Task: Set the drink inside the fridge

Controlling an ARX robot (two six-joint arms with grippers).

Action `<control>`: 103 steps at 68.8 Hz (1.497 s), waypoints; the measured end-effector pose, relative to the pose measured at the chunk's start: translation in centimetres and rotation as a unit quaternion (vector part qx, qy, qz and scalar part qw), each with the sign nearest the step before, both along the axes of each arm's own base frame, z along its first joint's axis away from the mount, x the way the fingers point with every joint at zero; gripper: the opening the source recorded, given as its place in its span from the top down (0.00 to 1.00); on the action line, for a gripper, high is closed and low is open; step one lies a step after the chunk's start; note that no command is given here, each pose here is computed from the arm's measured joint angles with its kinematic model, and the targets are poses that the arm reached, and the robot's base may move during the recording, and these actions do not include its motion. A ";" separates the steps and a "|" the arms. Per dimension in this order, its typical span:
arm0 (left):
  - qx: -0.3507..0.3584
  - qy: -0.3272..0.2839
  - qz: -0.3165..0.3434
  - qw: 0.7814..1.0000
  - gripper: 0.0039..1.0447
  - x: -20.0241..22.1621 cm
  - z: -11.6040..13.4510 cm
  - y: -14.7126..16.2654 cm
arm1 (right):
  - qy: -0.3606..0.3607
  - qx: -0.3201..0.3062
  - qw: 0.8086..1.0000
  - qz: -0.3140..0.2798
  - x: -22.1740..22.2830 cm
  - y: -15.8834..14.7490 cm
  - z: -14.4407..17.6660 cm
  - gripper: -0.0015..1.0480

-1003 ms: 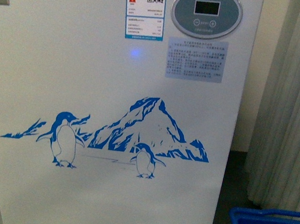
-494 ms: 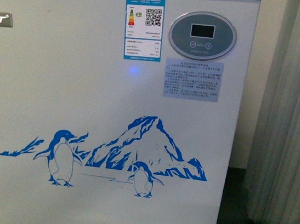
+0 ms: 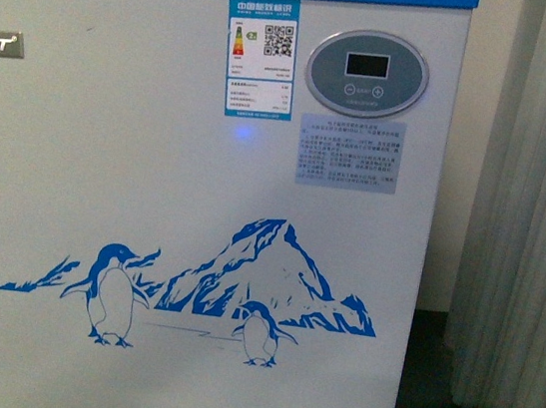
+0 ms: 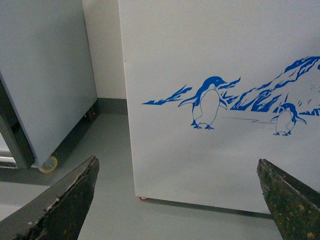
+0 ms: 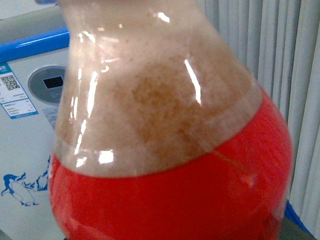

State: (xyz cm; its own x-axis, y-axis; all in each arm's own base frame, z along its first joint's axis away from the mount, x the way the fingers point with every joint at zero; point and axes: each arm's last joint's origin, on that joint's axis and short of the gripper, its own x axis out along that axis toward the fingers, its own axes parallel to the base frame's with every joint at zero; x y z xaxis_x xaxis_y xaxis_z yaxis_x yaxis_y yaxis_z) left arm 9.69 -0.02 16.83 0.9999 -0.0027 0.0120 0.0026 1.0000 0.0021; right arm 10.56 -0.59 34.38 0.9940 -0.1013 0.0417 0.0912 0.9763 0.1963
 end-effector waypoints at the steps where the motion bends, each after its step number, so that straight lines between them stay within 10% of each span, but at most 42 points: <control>1: 0.000 0.000 0.000 1.000 0.08 0.0 0.0 0.0 | 0.000 0.000 1.000 0.000 0.0 0.0 0.0 0.62; 82: 0.000 0.000 0.000 1.000 0.08 0.0 0.0 0.0 | -0.004 0.000 1.000 0.000 -0.1 0.0 0.1 0.62; 91: -0.098 0.145 0.021 0.984 0.08 1.3 -0.2 -0.3 | -0.004 0.000 1.000 0.000 -0.1 0.0 0.1 0.62; 103: -0.085 0.131 -0.038 0.987 0.08 5.9 1.7 -0.7 | -0.004 0.000 1.000 0.000 -0.1 0.0 0.1 0.62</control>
State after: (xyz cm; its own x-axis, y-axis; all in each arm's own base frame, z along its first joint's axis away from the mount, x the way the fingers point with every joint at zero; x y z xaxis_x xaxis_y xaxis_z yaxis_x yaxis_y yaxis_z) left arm 15.60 -0.75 18.53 0.9658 -0.0987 -0.2396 0.0564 0.9825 -0.1774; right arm 10.42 -0.58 34.52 0.9937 -0.1005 0.0497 0.0889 0.9763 0.1975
